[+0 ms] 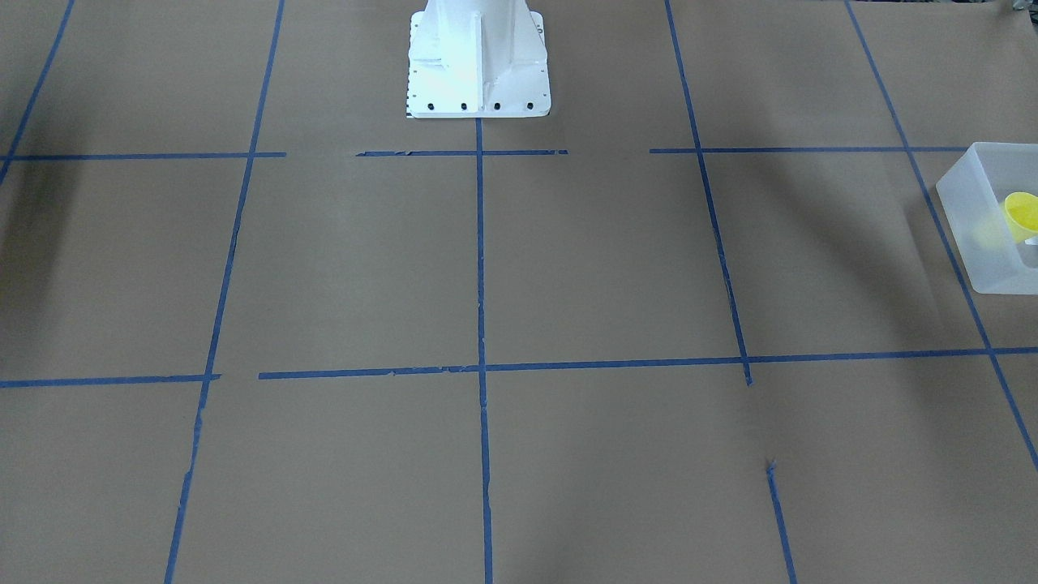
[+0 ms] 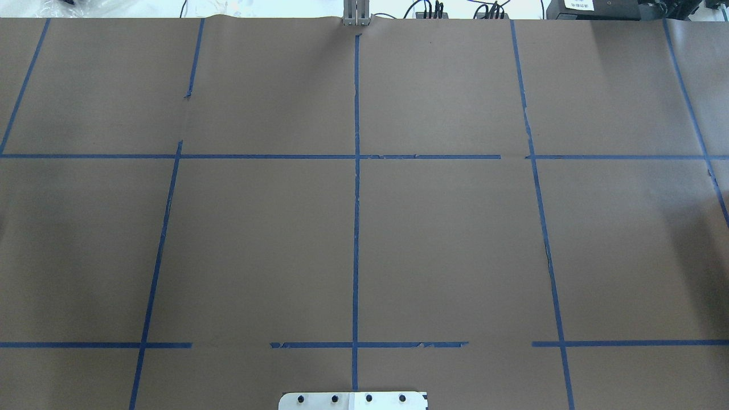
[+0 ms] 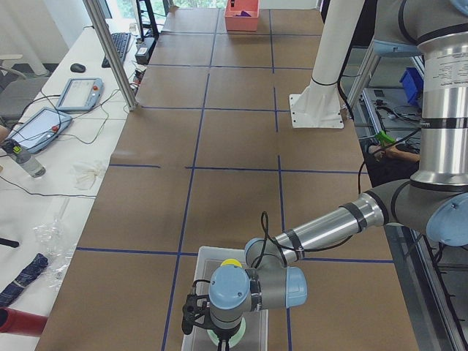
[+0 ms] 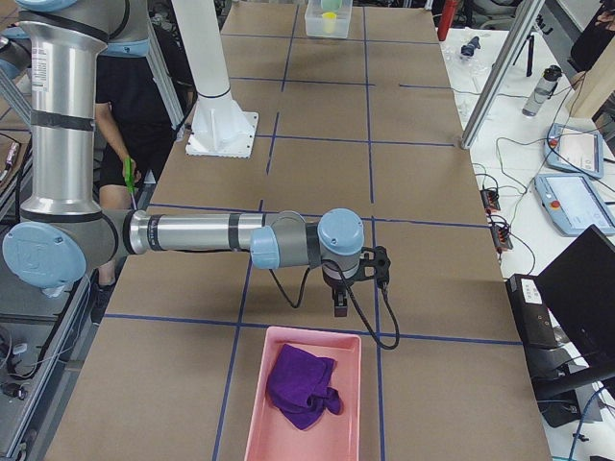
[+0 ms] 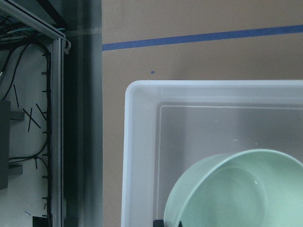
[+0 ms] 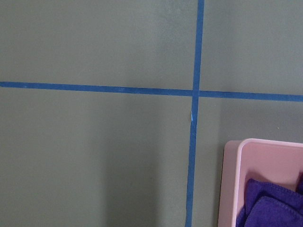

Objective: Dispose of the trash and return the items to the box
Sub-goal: 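Lower the green bowl into the clear bin and release it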

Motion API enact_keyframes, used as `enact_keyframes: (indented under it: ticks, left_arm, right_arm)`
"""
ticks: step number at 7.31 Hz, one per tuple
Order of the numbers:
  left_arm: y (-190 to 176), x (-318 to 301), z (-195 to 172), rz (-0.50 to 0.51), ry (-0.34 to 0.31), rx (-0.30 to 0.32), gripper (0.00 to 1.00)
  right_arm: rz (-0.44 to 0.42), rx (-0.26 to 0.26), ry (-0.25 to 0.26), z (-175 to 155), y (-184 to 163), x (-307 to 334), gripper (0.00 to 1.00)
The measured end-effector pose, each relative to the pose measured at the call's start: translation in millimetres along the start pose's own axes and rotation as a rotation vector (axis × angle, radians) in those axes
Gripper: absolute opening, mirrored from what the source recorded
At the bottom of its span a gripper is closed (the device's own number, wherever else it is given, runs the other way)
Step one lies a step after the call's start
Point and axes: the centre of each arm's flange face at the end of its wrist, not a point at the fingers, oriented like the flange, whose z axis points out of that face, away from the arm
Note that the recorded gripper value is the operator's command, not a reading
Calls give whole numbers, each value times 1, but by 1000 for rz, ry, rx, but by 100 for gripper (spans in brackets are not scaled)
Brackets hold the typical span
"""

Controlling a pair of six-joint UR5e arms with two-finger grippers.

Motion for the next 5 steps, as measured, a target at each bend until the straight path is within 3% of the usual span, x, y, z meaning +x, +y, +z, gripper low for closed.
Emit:
enact_keyframes:
  ticks: [2,5]
  left_arm:
    - [-6,6,-10,12,-1,22,100]
    - [-50,55,-96,124,-26,192,100]
  right_arm:
    - [-1,1,-1,-1,0,-1,100]
    - [-5,6,-5,-4,0,-4,100]
